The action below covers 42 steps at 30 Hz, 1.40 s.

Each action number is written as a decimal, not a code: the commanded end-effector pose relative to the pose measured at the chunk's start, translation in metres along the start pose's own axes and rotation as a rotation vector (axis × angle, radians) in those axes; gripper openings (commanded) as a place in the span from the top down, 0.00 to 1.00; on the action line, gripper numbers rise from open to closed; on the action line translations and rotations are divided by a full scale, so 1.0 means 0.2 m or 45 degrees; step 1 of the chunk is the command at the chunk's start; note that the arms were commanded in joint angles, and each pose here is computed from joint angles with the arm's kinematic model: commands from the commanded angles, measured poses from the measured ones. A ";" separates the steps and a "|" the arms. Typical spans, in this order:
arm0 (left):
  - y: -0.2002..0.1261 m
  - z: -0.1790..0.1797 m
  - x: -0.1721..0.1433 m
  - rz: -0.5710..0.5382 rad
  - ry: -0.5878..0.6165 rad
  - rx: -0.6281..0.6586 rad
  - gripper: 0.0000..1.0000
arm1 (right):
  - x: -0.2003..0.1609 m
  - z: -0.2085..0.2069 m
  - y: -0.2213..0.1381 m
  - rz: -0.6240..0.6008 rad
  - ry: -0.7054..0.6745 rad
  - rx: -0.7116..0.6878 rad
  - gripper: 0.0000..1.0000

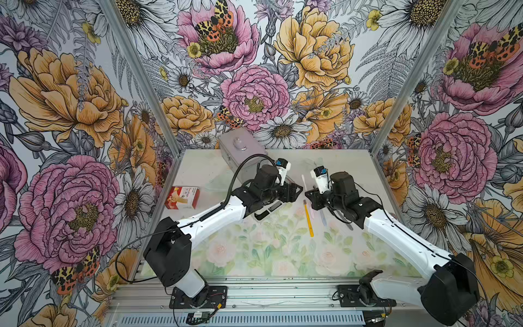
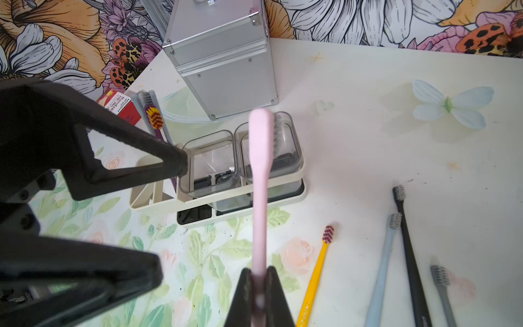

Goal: Place the toothbrush into the toothbrush holder
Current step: Pick up the toothbrush from the center of the board.

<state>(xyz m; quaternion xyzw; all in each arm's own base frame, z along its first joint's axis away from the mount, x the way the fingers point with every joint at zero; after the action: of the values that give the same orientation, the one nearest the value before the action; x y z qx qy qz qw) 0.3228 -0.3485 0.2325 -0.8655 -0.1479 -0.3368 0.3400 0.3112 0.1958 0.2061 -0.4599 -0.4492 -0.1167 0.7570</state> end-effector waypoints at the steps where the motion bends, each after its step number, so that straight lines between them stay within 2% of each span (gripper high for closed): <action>1: 0.04 -0.08 0.05 -0.009 -0.007 -0.079 0.26 | 0.05 0.03 -0.02 -0.045 -0.030 0.003 1.00; 13: 0.16 0.03 0.11 -0.019 -0.039 -0.032 0.29 | 0.07 0.08 -0.06 -0.075 -0.059 0.046 1.00; 21: 0.24 0.07 0.11 -0.004 -0.080 -0.023 0.41 | 0.03 0.08 -0.06 -0.065 -0.059 0.037 1.00; 26: 0.24 0.07 0.12 -0.014 -0.083 -0.017 0.43 | 0.02 0.08 -0.06 -0.060 -0.065 0.044 1.00; 33: 0.25 0.08 0.14 -0.033 -0.093 -0.001 0.72 | 0.05 0.08 -0.07 -0.074 -0.069 0.044 1.00; 36: 0.25 0.07 0.15 -0.034 -0.101 -0.006 0.81 | 0.05 0.08 -0.06 -0.072 -0.069 0.040 1.00; 42: 0.25 0.06 0.16 -0.041 -0.108 -0.016 0.88 | 0.04 0.08 -0.06 -0.069 -0.073 0.033 1.00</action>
<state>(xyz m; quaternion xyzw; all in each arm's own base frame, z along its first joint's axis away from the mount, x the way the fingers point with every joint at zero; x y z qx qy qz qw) 0.3644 -0.3804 0.2286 -0.8858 -0.1617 -0.3070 0.3083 0.2994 0.2030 0.2084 -0.4502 -0.4637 -0.1064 0.7557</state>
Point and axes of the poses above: each gripper's point midway between its finger pads, its own y axis out along the fingers, its own z axis along the line the jaws close on, x = y × z, the point moved 1 cm from there along -y, back along the fingers, and after that the axes turned 7 degrees about -y, right-handed, at the moved point
